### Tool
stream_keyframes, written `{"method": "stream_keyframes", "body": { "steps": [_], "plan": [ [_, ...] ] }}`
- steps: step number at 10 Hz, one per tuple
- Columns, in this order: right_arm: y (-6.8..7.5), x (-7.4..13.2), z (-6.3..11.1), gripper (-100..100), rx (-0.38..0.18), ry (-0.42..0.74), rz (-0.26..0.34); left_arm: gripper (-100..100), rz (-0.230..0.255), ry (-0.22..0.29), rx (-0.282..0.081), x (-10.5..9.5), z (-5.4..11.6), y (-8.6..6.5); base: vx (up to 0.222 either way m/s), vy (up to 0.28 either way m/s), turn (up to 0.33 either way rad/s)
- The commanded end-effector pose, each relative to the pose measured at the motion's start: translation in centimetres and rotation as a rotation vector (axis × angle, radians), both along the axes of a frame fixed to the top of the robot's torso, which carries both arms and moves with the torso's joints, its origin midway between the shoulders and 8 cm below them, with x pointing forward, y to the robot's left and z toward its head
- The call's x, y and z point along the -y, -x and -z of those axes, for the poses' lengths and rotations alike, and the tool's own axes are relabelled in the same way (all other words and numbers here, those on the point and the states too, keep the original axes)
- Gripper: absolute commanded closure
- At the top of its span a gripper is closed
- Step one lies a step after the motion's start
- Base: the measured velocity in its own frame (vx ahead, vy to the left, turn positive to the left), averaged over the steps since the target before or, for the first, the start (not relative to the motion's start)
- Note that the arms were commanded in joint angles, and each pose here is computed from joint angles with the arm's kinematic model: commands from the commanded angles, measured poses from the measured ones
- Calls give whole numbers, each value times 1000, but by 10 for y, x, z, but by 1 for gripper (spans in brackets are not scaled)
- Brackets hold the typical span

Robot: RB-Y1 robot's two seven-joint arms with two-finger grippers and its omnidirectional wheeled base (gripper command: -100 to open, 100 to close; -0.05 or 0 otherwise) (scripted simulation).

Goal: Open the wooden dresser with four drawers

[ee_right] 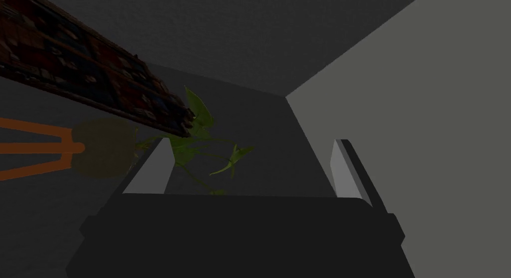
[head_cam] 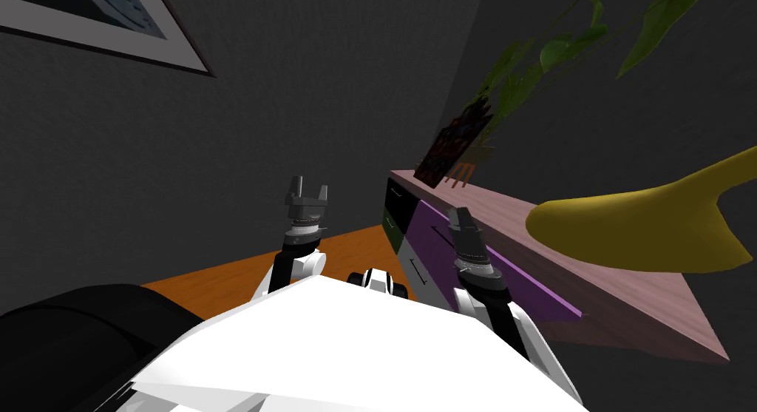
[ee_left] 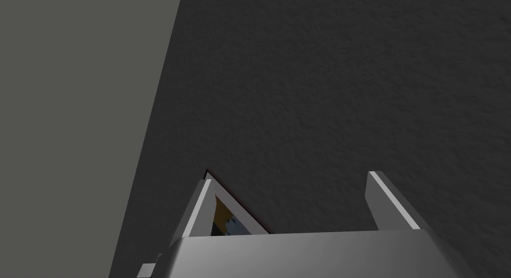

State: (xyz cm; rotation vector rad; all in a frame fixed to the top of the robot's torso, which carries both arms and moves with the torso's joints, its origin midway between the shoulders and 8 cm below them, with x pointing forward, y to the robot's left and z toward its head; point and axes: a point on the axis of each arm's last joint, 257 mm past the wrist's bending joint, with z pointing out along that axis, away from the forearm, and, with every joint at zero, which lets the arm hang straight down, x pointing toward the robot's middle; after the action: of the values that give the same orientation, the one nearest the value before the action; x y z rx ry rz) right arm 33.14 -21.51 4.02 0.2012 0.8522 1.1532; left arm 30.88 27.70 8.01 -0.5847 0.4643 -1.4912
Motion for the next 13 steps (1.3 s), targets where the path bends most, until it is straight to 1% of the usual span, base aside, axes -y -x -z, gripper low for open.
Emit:
{"method": "stream_keyframes", "body": {
  "steps": [1,2,3,5,6,8,9,10,11,13],
  "plan": [
    [-9,-9,14,-100,-12,144,32,0,0,0,0,0,0,0,52,58,-37],
    [-13,-12,23,-100,-18,221,50,0,0,0,0,0,0,0,70,82,-57],
    [-13,-14,24,-100,-17,232,50,0,0,0,0,0,0,0,53,62,-21],
    [-21,-18,45,-100,-22,398,85,0,0,0,0,0,0,0,75,86,-47],
    [-21,-20,46,-100,-21,416,88,0,0,0,0,0,0,0,62,75,-23],
    [-29,-21,68,-100,-17,585,121,0,0,0,0,0,0,0,71,83,-45],
    [-29,-23,70,-100,-14,609,123,0,0,0,0,0,0,0,59,74,-20],
    [-33,-22,82,-100,-9,698,138,0,0,0,0,0,0,0,56,79,-23],
    [-33,-23,83,-100,-8,708,140,0,0,0,0,0,0,0,46,59,-19],
    [-41,-18,106,-100,7,883,167,0,0,0,0,0,0,0,69,77,-33]
  ]
}}
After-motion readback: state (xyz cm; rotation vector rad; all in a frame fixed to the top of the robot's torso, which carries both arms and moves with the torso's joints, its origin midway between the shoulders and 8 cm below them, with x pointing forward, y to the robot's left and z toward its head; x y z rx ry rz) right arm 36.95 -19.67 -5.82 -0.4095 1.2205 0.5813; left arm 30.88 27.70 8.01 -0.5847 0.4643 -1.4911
